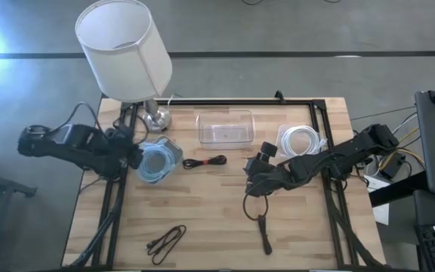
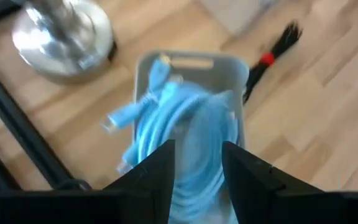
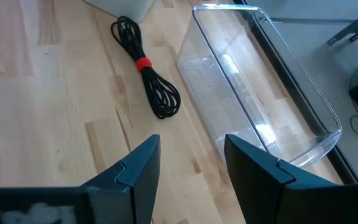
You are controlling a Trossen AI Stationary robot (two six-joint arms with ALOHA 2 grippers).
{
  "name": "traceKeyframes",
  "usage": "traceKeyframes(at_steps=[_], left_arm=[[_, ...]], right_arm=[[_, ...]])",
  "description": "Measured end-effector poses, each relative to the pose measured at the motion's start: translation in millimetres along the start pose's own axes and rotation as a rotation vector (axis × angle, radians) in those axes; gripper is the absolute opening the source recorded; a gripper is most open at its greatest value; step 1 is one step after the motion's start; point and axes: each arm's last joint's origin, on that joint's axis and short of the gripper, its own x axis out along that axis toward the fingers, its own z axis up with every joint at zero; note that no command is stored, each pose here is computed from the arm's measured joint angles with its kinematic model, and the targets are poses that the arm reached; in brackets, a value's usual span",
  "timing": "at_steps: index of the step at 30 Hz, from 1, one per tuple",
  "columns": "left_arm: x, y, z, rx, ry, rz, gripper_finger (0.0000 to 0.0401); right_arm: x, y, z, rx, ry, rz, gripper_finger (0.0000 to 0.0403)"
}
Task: Pick & Place USB Port
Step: Put the right black USB cable into the left transparent bin
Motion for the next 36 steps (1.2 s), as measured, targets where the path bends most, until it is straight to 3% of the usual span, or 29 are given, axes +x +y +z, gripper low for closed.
traceKeyframes(at_steps=[6, 15, 21, 28, 36], left_arm=[[-10, -9, 15, 0.01, -0.169, -0.051, 0.0126], [15, -55, 31, 0.269, -0.383, -0.267, 0.0126], [55, -80, 24, 0.363, -0.327, -0.325, 0.0126], [91, -99, 17, 0.397, -0.26, -0.299, 0.0124], [103, -110, 18, 0.412, -0.233, -0.275, 0.0124]], right_arm=[[0, 0, 0, 0.0, 0.0, 0.0, 0.0173], [0, 2, 1, 0.014, 0.007, 0.058, 0.0173], [0, 6, -1, 0.064, 0.068, 0.191, 0.0173], [-2, 15, -12, 0.3, 0.252, 0.407, 0.0173], [-9, 35, -46, 0.519, 0.449, 0.433, 0.0173]])
